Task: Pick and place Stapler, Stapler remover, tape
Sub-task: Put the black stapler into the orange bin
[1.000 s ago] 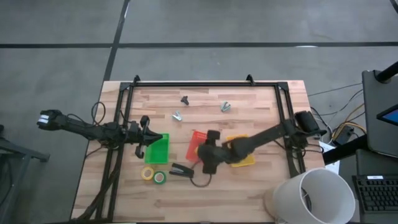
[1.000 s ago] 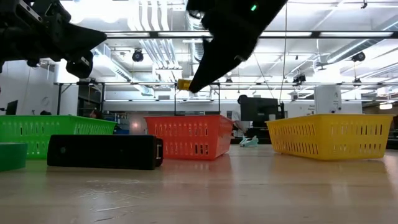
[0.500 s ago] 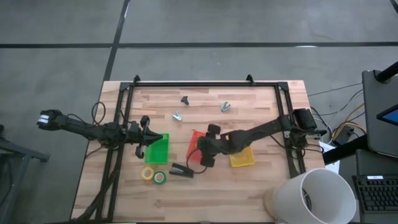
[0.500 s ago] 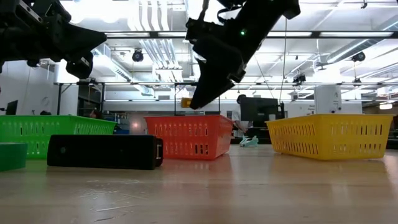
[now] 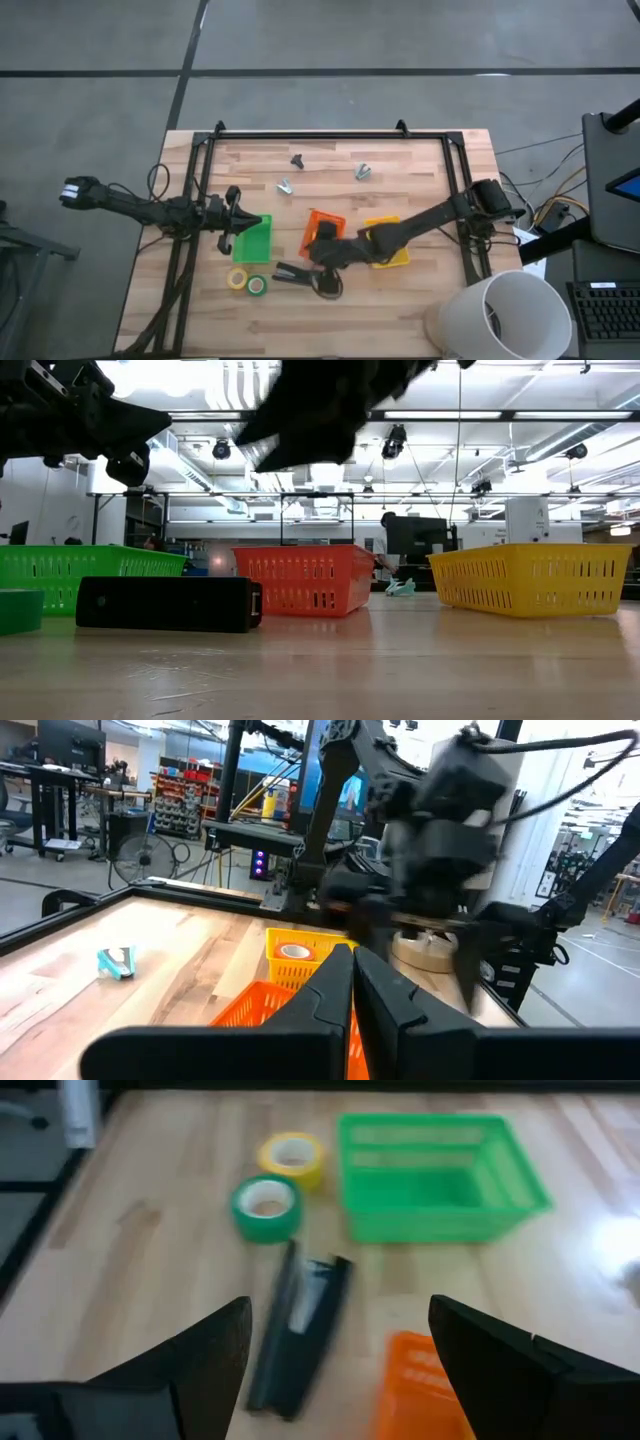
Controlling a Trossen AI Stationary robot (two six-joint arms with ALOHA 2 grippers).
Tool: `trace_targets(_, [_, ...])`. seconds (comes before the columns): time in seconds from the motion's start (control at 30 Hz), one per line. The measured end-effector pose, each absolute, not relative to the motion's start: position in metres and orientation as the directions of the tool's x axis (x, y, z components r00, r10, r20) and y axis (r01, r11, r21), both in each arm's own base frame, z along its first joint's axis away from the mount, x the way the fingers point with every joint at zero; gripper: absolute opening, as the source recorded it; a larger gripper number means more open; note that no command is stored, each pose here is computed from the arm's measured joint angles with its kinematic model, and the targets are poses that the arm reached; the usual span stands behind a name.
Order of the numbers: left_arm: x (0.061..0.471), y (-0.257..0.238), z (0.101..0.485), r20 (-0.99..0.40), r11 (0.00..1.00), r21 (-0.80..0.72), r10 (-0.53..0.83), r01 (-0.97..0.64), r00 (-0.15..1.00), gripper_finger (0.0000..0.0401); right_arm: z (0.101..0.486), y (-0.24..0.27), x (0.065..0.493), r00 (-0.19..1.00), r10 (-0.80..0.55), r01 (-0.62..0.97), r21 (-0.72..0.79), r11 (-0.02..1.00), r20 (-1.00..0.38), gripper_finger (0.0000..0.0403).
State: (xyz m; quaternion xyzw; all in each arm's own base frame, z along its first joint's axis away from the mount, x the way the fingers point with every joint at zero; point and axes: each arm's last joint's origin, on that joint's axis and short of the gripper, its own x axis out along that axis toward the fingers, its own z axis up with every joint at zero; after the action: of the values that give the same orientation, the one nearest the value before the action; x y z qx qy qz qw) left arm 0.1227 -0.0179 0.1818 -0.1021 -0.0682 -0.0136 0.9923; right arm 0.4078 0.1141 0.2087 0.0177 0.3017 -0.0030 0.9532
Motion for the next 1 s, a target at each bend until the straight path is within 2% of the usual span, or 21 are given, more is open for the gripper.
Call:
trace_targets(0.2, [0.123, -0.018, 0.181, 0.132, 0.979, -0.199, -0.013, 0.040, 0.991, 0.0016, 0.192, 0.135, 0.425, 0.815, 0.029, -0.023, 0.018, 1.000, -0.578, 0.0287])
trace_targets(0.37, [0.123, -0.018, 0.181, 0.128, 0.979, -0.199, -0.014, 0.039, 0.992, 0.0016, 0.166, 0.146, 0.436, 0.765, 0.033, -0.023, 0.024, 0.999, -0.643, 0.0277])
trace_targets(0.67, [0.123, -0.018, 0.180, 0.120, 0.980, -0.198, -0.014, 0.037, 0.993, 0.0016, 0.142, 0.148, 0.444, 0.661, -0.008, 0.018, 0.005, 1.000, -0.750, 0.0267])
trace_targets(1.0, [0.123, -0.018, 0.179, 0.108, 0.980, -0.196, -0.014, 0.035, 0.994, 0.0016, 0.127, 0.150, 0.450, 0.630, -0.025, 0.022, -0.015, 1.000, -0.776, 0.0243])
